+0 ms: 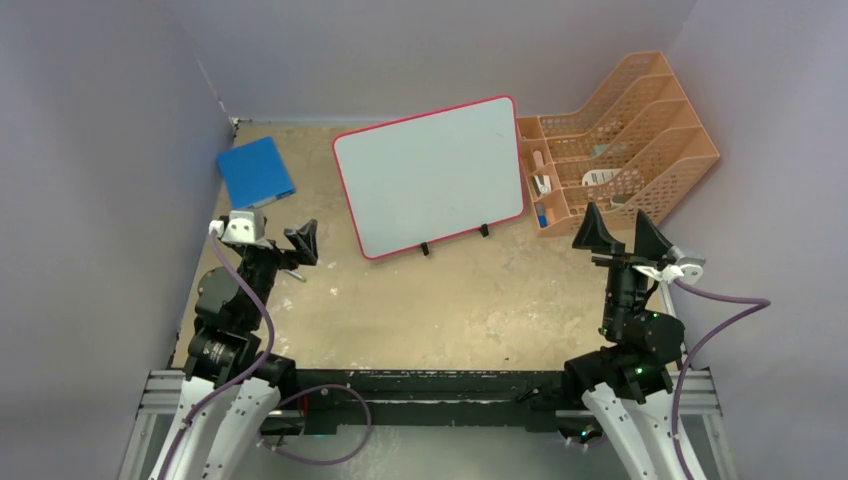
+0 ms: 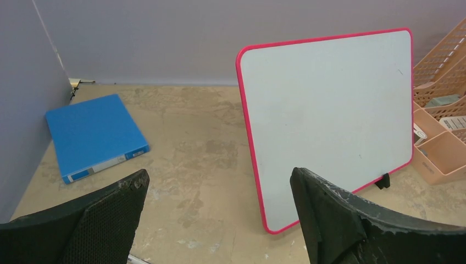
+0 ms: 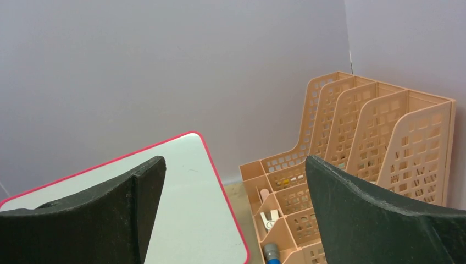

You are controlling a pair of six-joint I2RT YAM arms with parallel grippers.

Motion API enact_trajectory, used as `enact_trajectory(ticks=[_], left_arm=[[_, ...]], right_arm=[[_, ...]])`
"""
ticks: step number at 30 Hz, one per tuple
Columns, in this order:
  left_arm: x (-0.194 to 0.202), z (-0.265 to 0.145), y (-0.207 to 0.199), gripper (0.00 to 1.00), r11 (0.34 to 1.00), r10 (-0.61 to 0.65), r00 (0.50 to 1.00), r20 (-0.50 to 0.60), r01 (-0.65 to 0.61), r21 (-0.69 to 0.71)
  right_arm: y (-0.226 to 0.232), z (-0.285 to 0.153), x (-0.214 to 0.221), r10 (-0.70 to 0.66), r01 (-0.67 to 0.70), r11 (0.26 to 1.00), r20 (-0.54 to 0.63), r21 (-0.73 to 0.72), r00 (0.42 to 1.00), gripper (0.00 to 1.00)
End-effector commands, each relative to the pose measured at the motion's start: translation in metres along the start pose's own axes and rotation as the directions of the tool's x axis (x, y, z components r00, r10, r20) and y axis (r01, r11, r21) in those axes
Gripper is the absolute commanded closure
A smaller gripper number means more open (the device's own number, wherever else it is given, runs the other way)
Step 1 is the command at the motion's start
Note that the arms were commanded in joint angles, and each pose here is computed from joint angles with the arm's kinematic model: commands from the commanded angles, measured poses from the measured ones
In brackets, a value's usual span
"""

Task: Write a sentence on the whiteboard
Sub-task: Move the whiteboard to the center of the board.

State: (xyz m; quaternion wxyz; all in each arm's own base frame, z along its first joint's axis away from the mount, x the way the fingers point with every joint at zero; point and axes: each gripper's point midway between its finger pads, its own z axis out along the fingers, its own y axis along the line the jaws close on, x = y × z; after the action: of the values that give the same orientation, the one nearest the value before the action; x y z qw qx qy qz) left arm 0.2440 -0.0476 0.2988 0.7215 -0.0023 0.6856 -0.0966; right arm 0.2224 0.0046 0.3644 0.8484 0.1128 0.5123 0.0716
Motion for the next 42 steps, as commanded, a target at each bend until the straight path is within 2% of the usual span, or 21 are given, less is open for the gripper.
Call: enact_trajectory(ticks=[1,23,36,42], left_arm=[[-0.018,0.0,-0.005,0.01,1.0,-0.023,0.998,0.055,0.022,0.02],[-0.014,0.001,-0.006,0.0,1.0,-0.018,0.999,0.043,0.017,0.023],[-0.012,0.001,-0.005,0.0,1.0,-0.019,0.999,0.032,0.018,0.02],[-0.011,0.002,-0.005,0.0,1.0,-0.017,1.0,0.026,0.017,0.017]], right_arm=[[0.006,0.003,-0.012,0.011,-0.01,1.0,0.04,-0.026,0.999,0.01],[0.022,0.011,-0.003,-0.015,0.012,0.995,-0.033,-0.095,0.999,0.01],[0.049,0.033,0.032,-0.054,0.014,0.984,-0.224,-0.179,0.973,0.01],[0.064,0.042,0.064,-0.068,-0.015,0.975,-0.364,-0.221,0.929,0.01]])
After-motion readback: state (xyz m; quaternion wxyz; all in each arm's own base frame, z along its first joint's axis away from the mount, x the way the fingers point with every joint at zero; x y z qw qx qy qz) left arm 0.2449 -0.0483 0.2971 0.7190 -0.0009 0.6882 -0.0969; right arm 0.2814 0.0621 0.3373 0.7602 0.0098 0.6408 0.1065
